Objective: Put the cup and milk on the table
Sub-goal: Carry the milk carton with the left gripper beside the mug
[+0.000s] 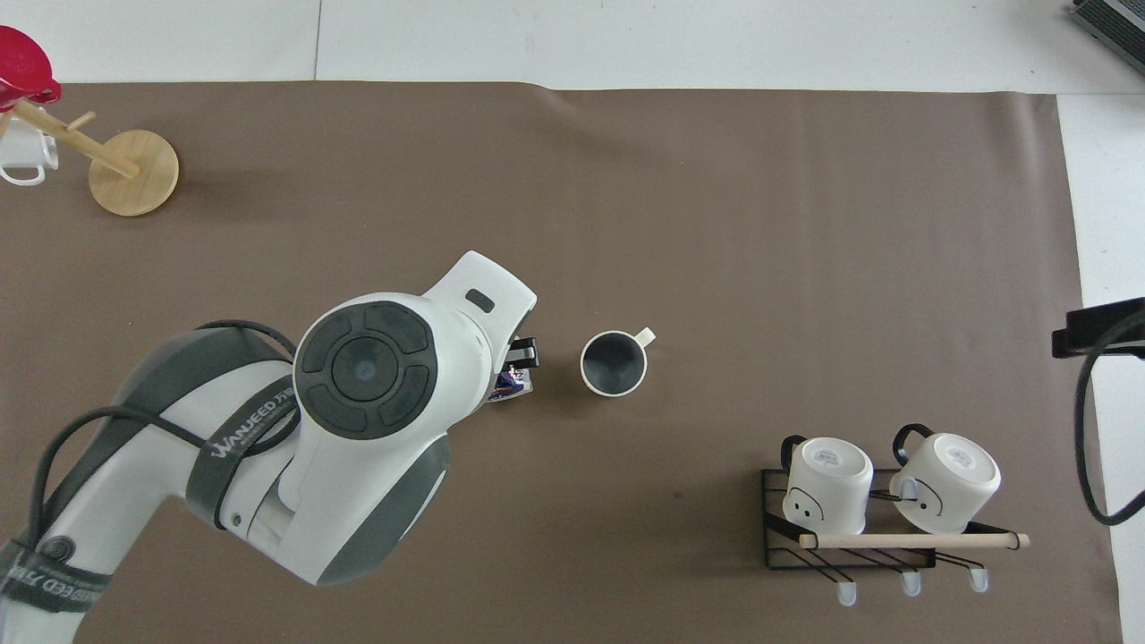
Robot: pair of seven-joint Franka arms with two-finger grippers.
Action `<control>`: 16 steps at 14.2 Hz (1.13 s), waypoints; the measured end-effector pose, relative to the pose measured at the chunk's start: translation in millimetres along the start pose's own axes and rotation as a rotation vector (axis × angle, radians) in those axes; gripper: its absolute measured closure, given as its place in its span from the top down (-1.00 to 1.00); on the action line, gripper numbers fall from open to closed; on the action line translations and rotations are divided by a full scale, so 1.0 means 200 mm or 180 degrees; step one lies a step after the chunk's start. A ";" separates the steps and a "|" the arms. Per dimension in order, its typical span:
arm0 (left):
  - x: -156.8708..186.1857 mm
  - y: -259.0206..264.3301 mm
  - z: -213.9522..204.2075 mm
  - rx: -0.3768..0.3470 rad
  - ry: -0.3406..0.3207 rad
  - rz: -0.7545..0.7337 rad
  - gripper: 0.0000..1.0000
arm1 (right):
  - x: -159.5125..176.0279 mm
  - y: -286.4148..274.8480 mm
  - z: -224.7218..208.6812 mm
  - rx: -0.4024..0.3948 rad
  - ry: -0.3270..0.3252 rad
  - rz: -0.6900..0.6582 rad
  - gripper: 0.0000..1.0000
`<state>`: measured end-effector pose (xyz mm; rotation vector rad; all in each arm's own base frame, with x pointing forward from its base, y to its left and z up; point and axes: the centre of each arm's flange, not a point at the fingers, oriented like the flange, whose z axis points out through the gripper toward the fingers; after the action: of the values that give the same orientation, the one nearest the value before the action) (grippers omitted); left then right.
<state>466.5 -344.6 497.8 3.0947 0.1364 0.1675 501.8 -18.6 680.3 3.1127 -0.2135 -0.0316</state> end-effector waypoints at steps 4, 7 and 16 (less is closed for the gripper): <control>0.02 0.02 0.05 -0.0028 0.0037 0.0003 0.14 | 0.00 -0.01 0.00 -0.0001 0.0000 -0.0010 1.00; 0.03 0.02 0.08 -0.0015 0.0045 0.0020 0.14 | 0.00 -0.01 0.00 -0.0001 0.0000 -0.0010 1.00; 0.02 0.01 0.16 0.0056 0.0030 0.0110 0.23 | 0.00 -0.01 0.00 0.0000 0.0000 -0.0009 1.00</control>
<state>473.2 -347.7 466.2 3.1155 0.0851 0.1831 501.8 -17.0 680.3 3.1129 -0.2088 -0.0316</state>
